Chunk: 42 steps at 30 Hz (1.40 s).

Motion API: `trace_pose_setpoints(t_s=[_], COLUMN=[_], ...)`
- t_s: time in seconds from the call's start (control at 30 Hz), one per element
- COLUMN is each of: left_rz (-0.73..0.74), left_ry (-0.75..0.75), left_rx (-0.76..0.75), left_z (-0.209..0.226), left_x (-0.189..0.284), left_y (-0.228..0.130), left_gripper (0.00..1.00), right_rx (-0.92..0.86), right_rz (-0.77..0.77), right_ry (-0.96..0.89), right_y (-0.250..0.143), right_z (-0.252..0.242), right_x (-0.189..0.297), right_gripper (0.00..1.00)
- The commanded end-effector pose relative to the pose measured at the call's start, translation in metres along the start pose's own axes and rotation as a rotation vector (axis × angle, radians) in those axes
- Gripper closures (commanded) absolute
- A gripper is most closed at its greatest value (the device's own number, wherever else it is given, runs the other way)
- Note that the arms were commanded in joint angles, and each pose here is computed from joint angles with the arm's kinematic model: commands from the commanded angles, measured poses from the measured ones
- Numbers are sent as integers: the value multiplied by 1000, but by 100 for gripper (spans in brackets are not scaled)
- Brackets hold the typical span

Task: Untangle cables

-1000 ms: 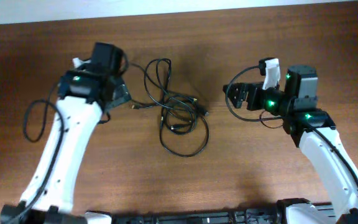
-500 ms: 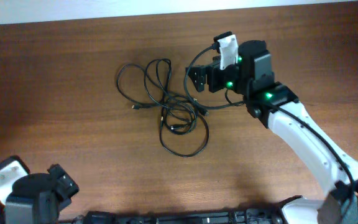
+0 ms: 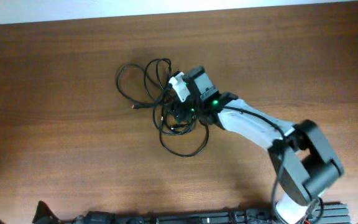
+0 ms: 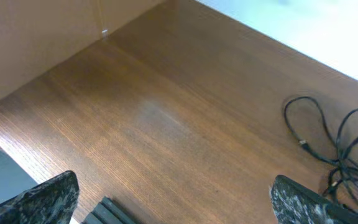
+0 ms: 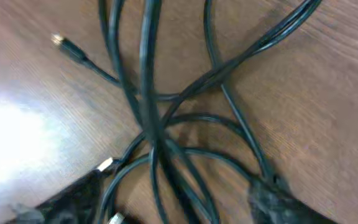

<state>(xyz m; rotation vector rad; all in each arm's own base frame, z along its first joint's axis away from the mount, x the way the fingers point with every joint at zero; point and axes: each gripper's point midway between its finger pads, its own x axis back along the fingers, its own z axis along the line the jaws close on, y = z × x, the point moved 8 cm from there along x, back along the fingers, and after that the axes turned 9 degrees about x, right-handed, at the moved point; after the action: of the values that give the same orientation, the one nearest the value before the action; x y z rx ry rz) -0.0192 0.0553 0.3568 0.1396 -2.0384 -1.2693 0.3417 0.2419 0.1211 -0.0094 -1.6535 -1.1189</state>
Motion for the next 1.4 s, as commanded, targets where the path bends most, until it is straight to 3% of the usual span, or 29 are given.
trace_pose_setpoints(t_s=[0.0,0.03,0.07,0.27,0.37,0.43,0.5,0.57,0.7,0.8,0.97,1.1,1.17,1.27,1.37], left_rz=[-53,-60,-64,-71,-78,-121,-67,-71,-61,118,452,723,777,820,739], left_ry=[18,33,48,71,70,-30,-207,-213,-371,-506,-687,-890,-1046,-1145,-1083], left_rx=[39,50,59,72,76,132,152,155,177,126,-21,-158,-277,-445,-541], left_z=[12,12,12,12,12,-1,-20,-21,-47,-105,-199,-263,-288,-322,-344], left_x=[9,11,12,13,13,14,16,16,11,-45,-131,-211,-233,-256,-276], left_y=[-5,-6,-7,-8,-7,5,5,6,14,3,-13,-52,-79,-136,-171], left_gripper=[1,1,1,1,1,1,1,1,1,1,1,0,1,1,10], right_rx=[10,-13,-11,-1,-117,-160,-213,-230,-185,-133,-156,-158,-156,-130,-109], right_rz=[-36,-62,-83,-208,-260,-275,-265,-275,-384,-430,-377,-373,-371,-363,-357], right_ry=[-45,-49,-53,-90,-144,-131,-143,-141,-127,134,199,220,225,257,284], right_y=[6,12,20,92,111,111,106,102,113,119,110,109,109,113,116], right_z=[-6,-7,-7,-13,-53,-73,-87,-87,-74,-49,-42,-40,-38,-25,-14], right_x=[-10,-8,-3,82,143,175,210,236,273,276,273,273,272,267,264], right_gripper=[69,88,96,96,96,96,96,96,96,96,96,96,96,96,96])
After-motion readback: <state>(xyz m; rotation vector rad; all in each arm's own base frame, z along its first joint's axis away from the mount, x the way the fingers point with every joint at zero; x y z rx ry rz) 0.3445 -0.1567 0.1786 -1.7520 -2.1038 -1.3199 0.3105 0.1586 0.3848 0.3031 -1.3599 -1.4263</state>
